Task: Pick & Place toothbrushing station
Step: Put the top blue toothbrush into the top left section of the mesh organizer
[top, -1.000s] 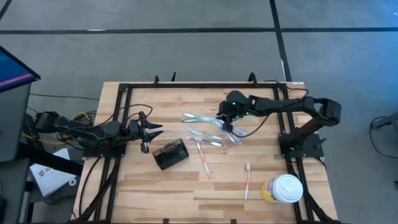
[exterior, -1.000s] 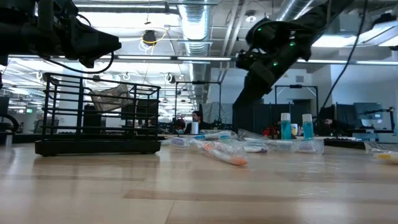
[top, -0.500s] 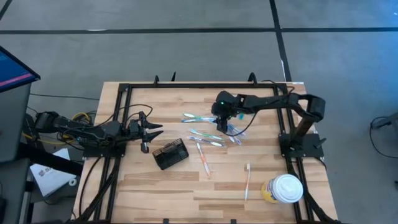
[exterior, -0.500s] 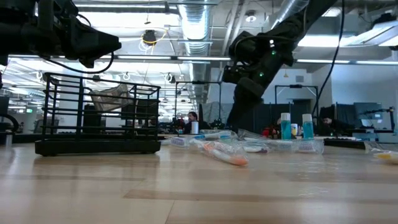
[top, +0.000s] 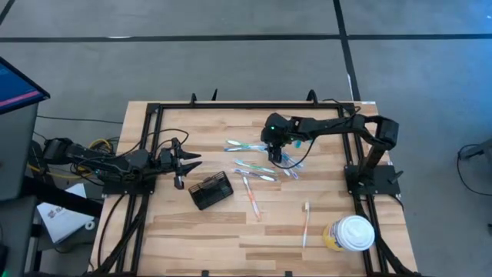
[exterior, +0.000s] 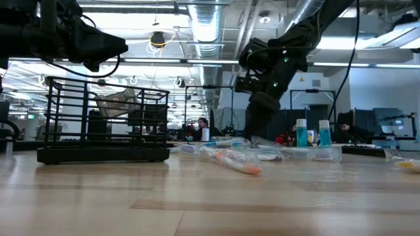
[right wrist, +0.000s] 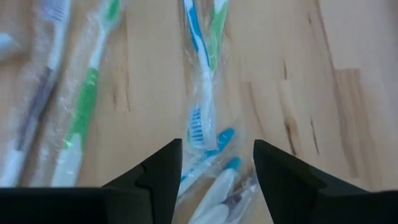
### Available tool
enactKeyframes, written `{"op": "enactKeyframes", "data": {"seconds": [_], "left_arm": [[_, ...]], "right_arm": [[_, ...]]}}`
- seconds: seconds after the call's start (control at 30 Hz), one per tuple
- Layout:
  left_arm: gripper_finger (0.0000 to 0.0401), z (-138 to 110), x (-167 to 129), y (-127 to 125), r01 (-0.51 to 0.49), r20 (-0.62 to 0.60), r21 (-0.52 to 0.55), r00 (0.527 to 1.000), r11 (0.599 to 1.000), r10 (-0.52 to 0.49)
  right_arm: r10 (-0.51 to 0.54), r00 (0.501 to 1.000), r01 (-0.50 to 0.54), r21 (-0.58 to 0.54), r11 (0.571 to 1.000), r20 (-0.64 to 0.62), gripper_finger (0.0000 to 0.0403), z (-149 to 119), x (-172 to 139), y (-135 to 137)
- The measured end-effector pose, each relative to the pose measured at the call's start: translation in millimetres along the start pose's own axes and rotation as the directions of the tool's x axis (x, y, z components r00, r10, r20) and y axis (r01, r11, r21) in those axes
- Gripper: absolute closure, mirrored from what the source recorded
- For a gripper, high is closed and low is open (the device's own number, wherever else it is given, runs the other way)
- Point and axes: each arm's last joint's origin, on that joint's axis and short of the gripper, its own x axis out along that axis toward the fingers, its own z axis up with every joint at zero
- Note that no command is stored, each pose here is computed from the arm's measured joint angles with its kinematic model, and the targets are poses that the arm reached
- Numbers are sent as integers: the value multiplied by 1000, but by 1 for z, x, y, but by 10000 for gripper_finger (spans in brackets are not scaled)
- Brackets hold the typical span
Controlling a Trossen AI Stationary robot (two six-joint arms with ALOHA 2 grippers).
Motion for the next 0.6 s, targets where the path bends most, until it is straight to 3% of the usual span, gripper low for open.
{"op": "enactKeyframes", "data": {"seconds": [0.6], "left_arm": [[293, 0, 0, 0, -3, -1, 0, 1000, 1000, 3]], "right_arm": [[-25, 1000, 25, 0, 1000, -2, 250, -1, 13, 0]]}}
